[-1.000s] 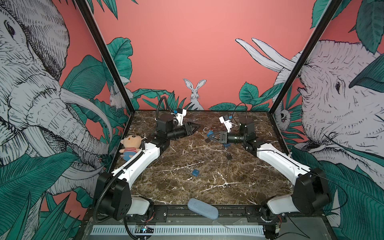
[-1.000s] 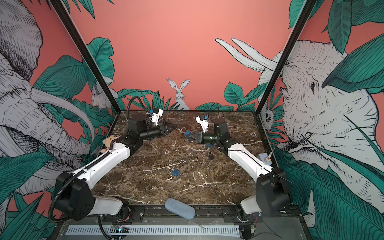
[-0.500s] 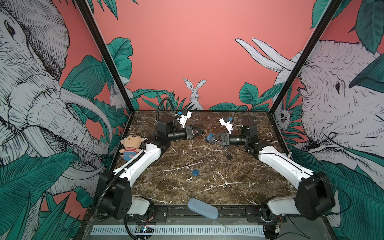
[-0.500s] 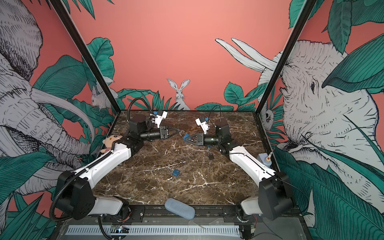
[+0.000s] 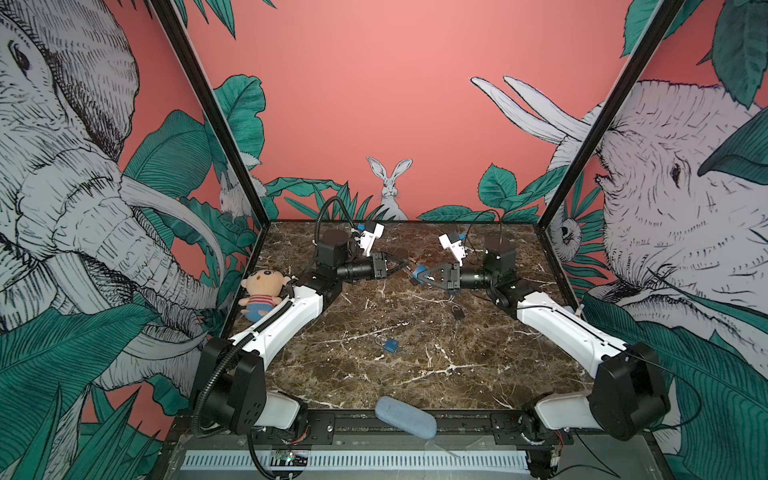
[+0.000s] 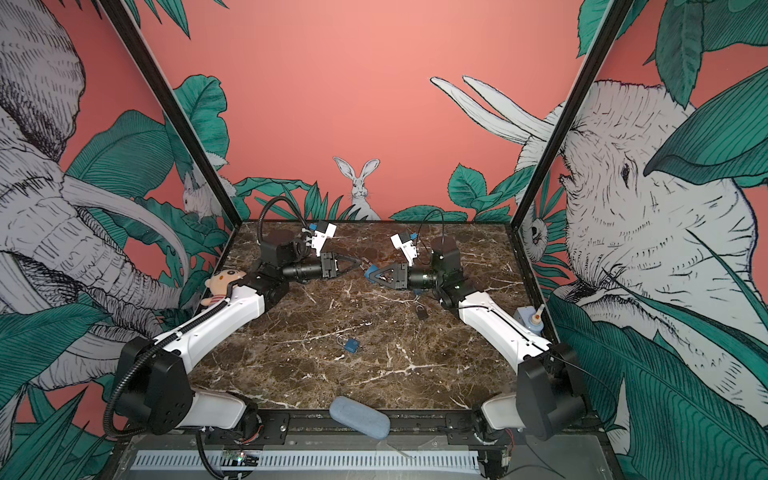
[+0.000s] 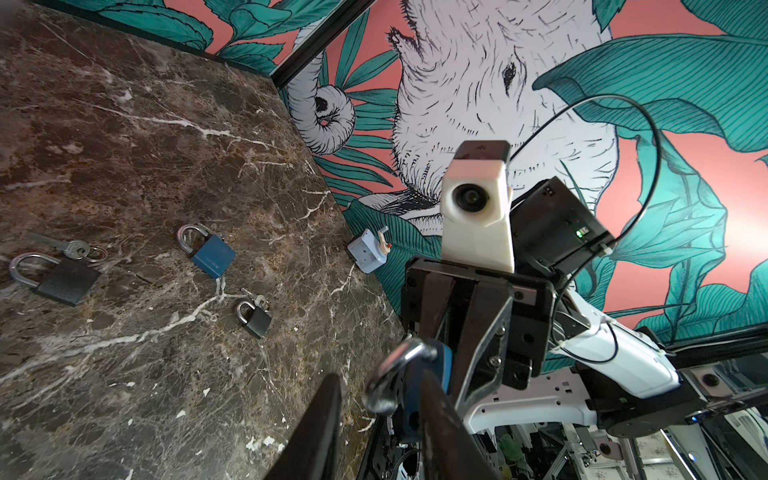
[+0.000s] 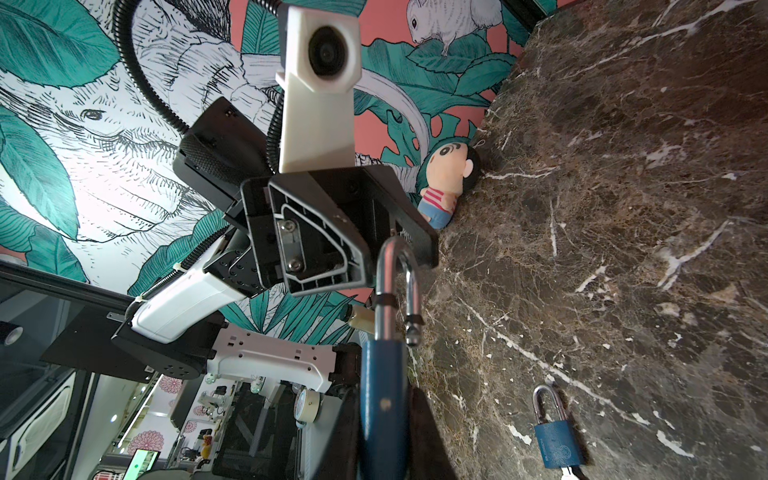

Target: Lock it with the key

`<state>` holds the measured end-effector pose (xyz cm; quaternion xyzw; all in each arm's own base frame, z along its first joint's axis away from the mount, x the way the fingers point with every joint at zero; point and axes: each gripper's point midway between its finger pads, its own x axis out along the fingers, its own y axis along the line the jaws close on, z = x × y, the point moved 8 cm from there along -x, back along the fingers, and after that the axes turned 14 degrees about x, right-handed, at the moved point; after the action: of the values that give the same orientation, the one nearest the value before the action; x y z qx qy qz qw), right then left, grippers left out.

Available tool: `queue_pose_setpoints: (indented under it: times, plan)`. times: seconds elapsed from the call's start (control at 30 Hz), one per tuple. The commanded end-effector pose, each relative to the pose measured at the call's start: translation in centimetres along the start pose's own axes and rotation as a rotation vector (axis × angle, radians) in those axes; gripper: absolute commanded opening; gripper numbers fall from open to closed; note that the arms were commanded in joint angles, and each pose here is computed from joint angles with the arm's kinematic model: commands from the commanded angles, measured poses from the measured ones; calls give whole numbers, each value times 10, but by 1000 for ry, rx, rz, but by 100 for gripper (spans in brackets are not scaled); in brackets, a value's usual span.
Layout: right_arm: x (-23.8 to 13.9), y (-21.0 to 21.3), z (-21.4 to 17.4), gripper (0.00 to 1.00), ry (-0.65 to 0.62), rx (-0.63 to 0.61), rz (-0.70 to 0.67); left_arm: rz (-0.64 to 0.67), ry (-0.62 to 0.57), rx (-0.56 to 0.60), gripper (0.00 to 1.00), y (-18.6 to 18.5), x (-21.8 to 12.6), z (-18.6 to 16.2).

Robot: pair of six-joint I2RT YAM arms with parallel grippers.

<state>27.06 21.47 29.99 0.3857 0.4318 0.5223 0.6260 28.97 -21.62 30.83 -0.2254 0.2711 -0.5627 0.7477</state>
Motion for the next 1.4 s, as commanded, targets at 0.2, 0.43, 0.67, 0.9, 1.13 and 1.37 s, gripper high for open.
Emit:
queue_pose_setpoints:
  times: [0.2, 0.43, 0.67, 0.9, 1.13, 1.37]
  plan:
    - [3, 11, 2, 0, 11, -64, 53, -49, -47, 12, 31, -3, 3, 9]
    - [3, 12, 4, 0, 8, -66, 55, -74, -17, 0, 21, -2, 4, 4]
    - [4, 13, 6, 0, 9, -68, 58, -64, 0, 5, 17, -3, 2, 0]
    - [5, 15, 6, 0, 11, -70, 61, -65, 9, -3, 17, -2, 3, -2]
    - [6, 18, 6, 0, 13, -74, 67, -66, 11, -5, 11, -1, 3, -2]
    - [8, 25, 6, 0, 21, -76, 100, -61, 19, -11, 0, 4, 6, -5]
